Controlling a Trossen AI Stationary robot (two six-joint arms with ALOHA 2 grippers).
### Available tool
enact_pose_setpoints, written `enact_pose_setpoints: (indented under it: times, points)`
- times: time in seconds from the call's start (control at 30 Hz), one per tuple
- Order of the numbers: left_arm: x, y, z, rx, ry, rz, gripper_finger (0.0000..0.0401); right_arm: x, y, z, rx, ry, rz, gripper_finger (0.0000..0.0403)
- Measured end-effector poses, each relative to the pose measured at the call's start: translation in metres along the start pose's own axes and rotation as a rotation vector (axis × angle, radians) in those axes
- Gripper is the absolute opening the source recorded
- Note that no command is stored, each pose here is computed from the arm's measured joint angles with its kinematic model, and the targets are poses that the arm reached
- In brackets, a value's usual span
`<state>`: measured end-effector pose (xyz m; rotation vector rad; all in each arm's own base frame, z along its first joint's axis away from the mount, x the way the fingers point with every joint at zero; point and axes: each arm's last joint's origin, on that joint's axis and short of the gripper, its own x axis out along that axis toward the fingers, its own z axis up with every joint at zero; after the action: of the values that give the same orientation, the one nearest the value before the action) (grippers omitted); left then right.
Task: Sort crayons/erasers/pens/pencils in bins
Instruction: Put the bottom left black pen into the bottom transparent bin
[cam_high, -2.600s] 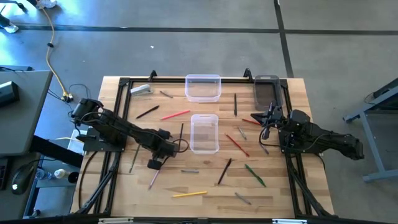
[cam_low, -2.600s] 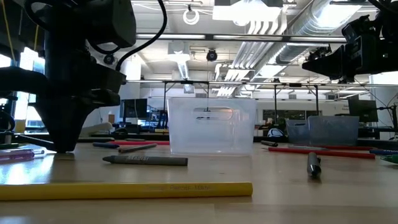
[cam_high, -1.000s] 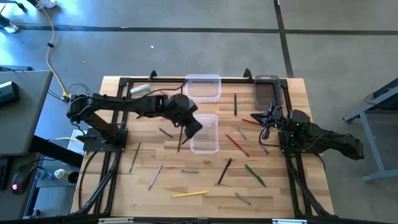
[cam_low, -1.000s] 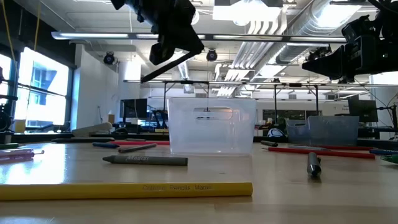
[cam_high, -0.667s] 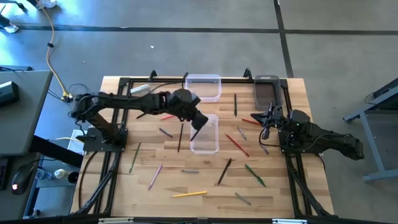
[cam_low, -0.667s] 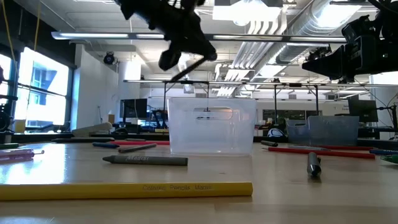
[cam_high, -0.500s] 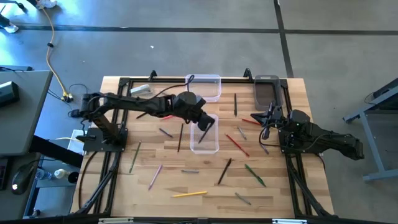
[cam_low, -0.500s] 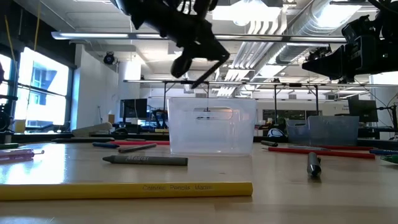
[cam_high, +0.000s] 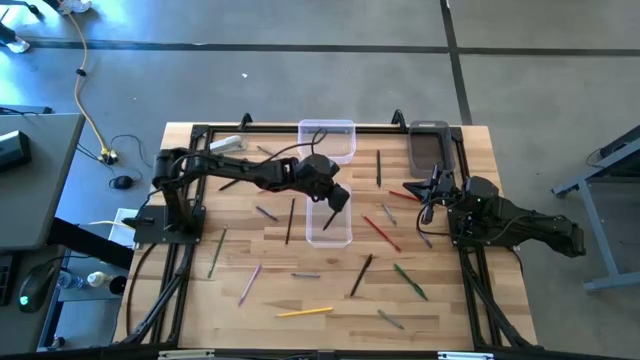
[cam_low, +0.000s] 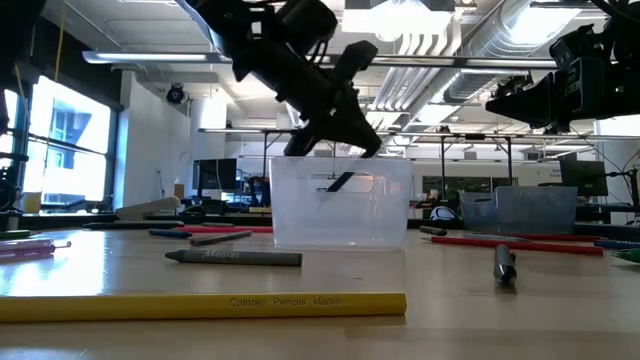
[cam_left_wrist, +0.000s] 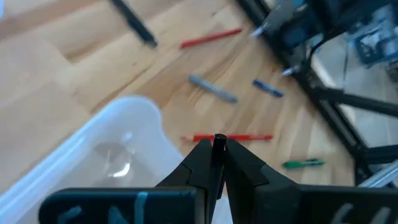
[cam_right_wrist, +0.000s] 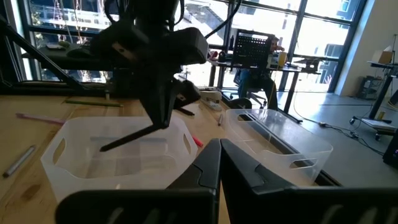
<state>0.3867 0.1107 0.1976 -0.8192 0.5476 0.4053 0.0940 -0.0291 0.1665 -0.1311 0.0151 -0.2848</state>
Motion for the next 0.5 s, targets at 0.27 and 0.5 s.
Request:
enact_pose_setpoints:
  times: [0.27, 0.5]
  points:
    - [0.015, 0.015, -0.012, 0.002, 0.061, 0.089, 0.0015, 0.000, 0.000, 0.000, 0.000, 0.000, 0.000, 0.0000]
    - [0.014, 0.018, -0.010, 0.049, 0.039, 0.132, 0.0015, 0.000, 0.000, 0.000, 0.000, -0.001, 0.000, 0.0000]
